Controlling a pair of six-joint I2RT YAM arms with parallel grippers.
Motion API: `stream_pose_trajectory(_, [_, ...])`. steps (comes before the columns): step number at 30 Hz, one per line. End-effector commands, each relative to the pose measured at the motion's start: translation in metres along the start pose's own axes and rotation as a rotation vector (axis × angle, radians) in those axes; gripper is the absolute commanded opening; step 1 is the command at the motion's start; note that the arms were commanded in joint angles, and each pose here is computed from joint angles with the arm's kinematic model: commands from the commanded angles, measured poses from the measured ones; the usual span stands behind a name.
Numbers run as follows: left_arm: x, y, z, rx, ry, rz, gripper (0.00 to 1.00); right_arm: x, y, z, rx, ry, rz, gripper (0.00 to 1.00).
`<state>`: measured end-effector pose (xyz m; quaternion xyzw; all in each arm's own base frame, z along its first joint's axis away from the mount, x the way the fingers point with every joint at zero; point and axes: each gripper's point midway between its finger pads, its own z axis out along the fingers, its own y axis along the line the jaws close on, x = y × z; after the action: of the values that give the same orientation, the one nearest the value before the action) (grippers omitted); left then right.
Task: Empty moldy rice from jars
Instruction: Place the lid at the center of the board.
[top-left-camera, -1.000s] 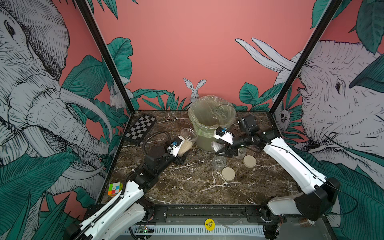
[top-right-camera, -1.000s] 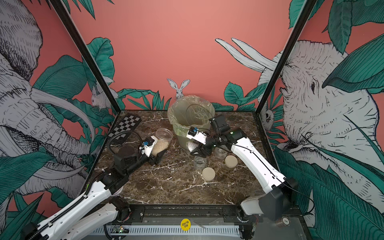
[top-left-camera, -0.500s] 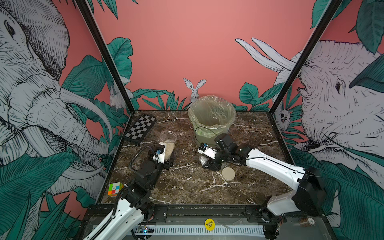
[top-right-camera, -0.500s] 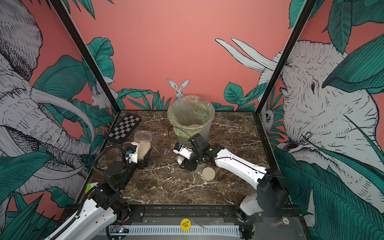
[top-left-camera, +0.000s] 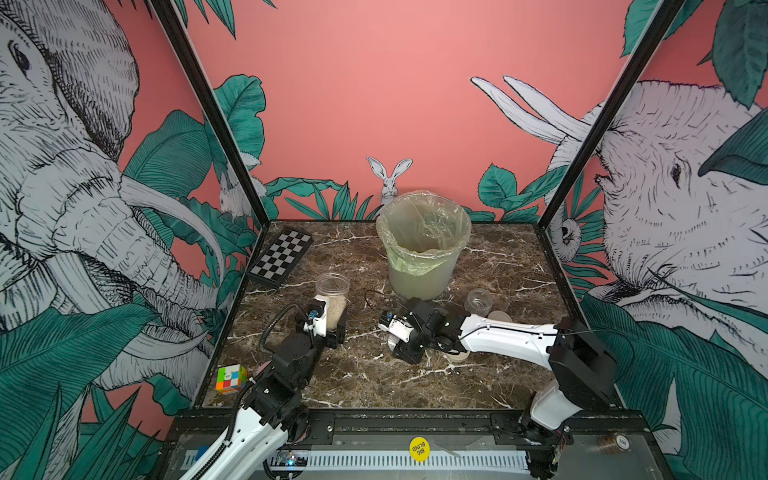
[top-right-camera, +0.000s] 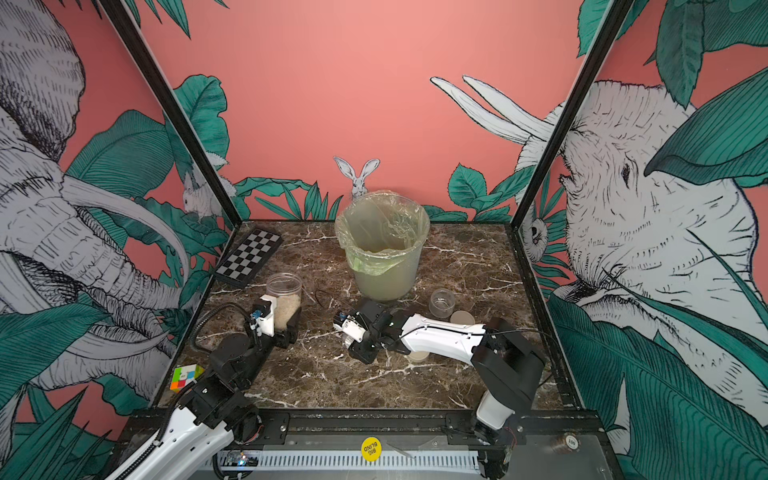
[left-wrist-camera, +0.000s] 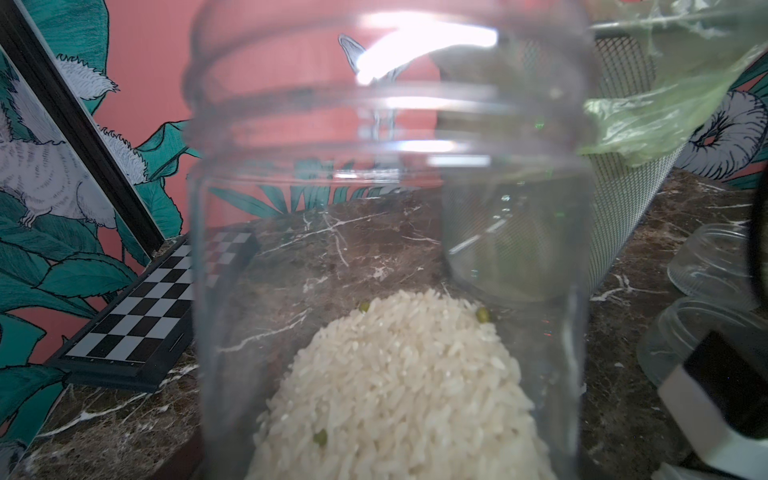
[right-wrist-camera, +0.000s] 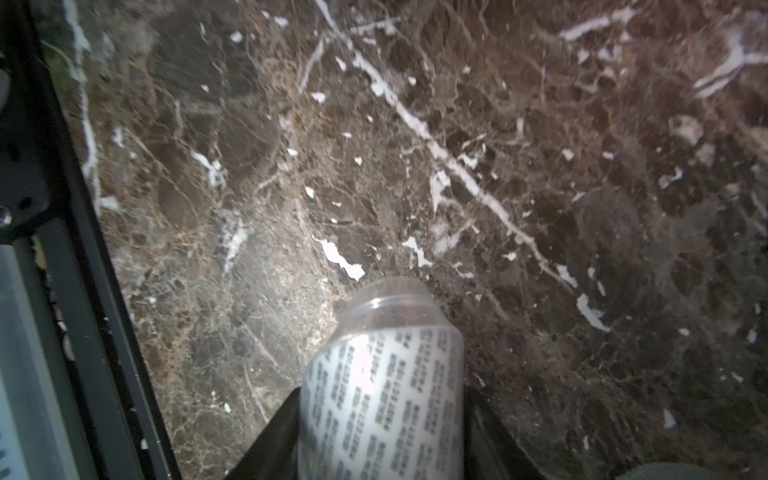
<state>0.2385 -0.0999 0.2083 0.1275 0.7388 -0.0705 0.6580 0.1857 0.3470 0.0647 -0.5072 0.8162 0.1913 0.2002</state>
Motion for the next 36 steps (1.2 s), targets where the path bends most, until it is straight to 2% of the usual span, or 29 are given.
stream_pose_trajectory(1, [-0.013, 0.006, -0.005, -0.023, -0.06, -0.047, 0.18, -0.002, -0.007, 0.011, 0.052, -0.035, 0.059, 0.51])
stream_pose_trajectory(15, [-0.008, 0.003, -0.008, 0.004, -0.071, -0.069, 0.19, 0.03, -0.004, 0.042, 0.062, 0.093, 0.126, 0.58])
stream_pose_trajectory(18, [-0.008, 0.003, -0.008, 0.0, -0.071, -0.066, 0.2, 0.031, -0.002, 0.044, 0.053, 0.097, 0.137, 0.63])
stream_pose_trajectory(20, [-0.008, 0.004, -0.008, 0.0, -0.07, -0.064, 0.2, 0.034, -0.001, 0.045, 0.053, 0.105, 0.144, 0.72])
stream_pose_trajectory(29, [-0.009, 0.003, -0.008, 0.002, -0.075, -0.067, 0.22, 0.037, -0.003, 0.042, 0.075, 0.119, 0.155, 0.98])
stream_pose_trajectory(36, [-0.013, 0.004, -0.009, -0.001, -0.078, -0.065, 0.22, 0.024, -0.004, 0.034, 0.084, 0.098, 0.157, 0.98])
